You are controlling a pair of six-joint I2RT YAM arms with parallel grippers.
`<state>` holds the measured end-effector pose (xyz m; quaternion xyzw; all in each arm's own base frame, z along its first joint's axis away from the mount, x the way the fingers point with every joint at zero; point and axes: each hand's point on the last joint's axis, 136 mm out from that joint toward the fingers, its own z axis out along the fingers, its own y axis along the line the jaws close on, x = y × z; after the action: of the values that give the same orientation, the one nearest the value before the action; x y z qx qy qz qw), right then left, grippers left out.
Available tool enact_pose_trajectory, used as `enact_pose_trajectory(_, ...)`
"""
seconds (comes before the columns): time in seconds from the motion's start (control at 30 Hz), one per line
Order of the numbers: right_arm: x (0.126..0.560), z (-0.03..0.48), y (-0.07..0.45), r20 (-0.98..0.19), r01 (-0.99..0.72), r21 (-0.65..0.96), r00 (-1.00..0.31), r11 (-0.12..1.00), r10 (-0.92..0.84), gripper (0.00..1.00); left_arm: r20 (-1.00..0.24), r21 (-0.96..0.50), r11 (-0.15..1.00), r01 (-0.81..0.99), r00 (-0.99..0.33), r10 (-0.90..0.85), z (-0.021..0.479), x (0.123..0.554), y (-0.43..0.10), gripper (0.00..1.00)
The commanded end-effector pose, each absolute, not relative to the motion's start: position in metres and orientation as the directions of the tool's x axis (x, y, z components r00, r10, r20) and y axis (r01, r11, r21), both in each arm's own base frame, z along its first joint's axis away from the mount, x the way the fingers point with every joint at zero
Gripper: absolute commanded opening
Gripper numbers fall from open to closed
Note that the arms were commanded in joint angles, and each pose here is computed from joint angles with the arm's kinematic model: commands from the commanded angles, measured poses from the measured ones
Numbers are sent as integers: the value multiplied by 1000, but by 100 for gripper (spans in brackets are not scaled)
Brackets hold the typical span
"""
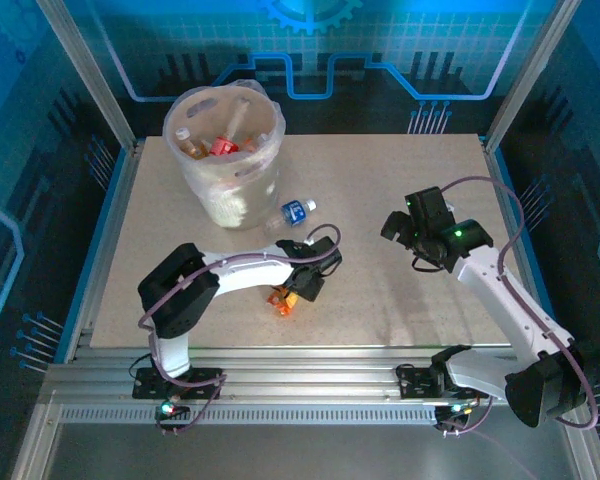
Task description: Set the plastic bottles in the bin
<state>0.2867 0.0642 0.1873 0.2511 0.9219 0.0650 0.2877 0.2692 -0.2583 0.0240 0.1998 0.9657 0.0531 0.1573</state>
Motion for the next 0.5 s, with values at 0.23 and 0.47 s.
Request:
enact_pose_trajectory(0.23,283,189,51,-522,454,247,-682,856,512,100,-263,115,922,370,-884,387,18,262,-271,60)
enact_pose_trajectory(0.47,281,192,47,-535,461,237,-673,855,511,100,-347,71,911,406,-846,404,57,265,-292,54)
